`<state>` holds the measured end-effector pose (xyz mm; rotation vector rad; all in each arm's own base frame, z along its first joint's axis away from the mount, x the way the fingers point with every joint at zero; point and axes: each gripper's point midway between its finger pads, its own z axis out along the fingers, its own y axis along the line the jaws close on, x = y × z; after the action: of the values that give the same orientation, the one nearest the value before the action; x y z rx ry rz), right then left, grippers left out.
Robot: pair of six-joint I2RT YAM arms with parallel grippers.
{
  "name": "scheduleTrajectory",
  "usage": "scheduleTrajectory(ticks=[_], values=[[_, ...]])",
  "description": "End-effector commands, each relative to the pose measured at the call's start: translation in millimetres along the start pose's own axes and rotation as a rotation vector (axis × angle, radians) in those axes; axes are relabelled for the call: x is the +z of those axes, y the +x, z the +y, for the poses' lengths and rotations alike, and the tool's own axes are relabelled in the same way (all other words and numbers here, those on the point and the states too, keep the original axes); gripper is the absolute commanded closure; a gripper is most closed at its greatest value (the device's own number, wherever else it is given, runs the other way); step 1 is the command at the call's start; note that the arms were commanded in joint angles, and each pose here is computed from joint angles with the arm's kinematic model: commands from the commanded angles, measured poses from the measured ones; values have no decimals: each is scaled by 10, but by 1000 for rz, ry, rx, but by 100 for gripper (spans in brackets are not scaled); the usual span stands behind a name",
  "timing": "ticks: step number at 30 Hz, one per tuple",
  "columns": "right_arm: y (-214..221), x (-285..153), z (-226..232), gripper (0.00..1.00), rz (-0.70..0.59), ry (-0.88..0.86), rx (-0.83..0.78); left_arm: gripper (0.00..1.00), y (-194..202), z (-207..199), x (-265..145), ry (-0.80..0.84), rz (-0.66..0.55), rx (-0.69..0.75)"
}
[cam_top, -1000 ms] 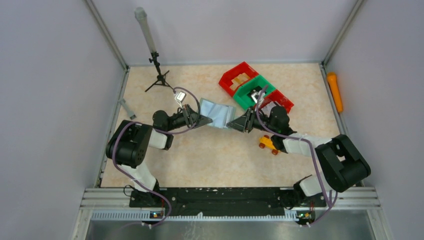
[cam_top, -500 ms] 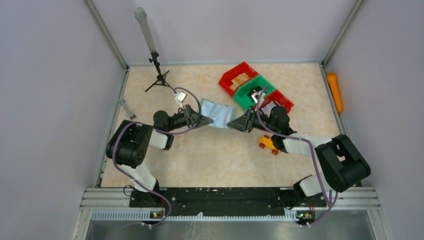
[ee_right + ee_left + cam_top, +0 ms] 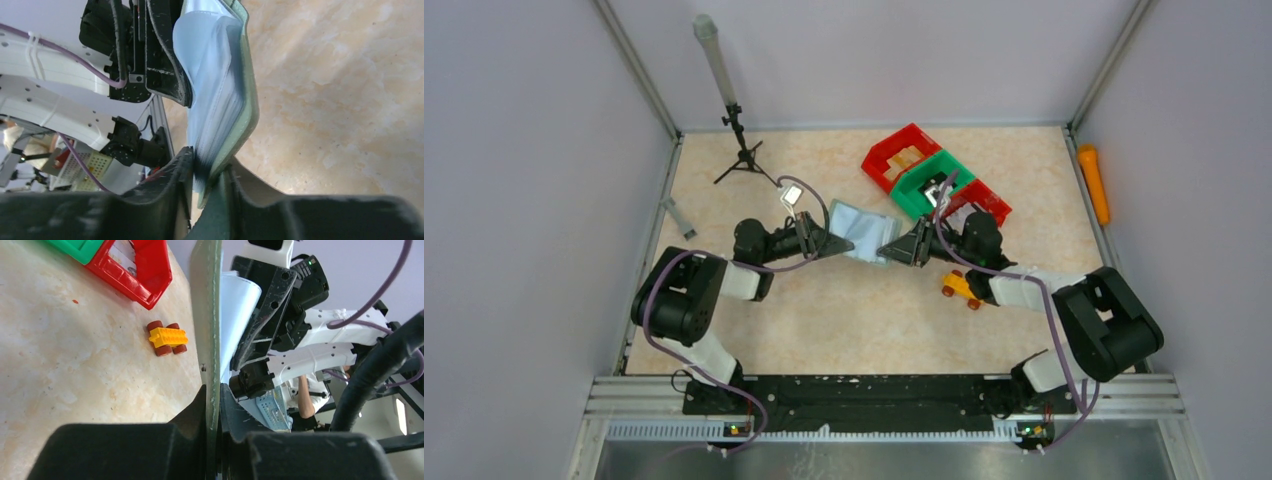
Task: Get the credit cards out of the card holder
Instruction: Open the card holder at the center of the board.
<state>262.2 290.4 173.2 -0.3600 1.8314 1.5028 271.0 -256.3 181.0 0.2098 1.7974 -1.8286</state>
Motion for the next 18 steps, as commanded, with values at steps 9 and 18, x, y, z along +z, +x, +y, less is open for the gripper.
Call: scheduleTrajectory(ticks=[9, 18], values=[[-197, 18, 212, 87, -46, -93, -77, 92, -67, 65, -10, -58, -16, 61], [-187, 33, 196, 100, -38, -92, -60, 65, -84, 410, -71, -264, -18, 79]])
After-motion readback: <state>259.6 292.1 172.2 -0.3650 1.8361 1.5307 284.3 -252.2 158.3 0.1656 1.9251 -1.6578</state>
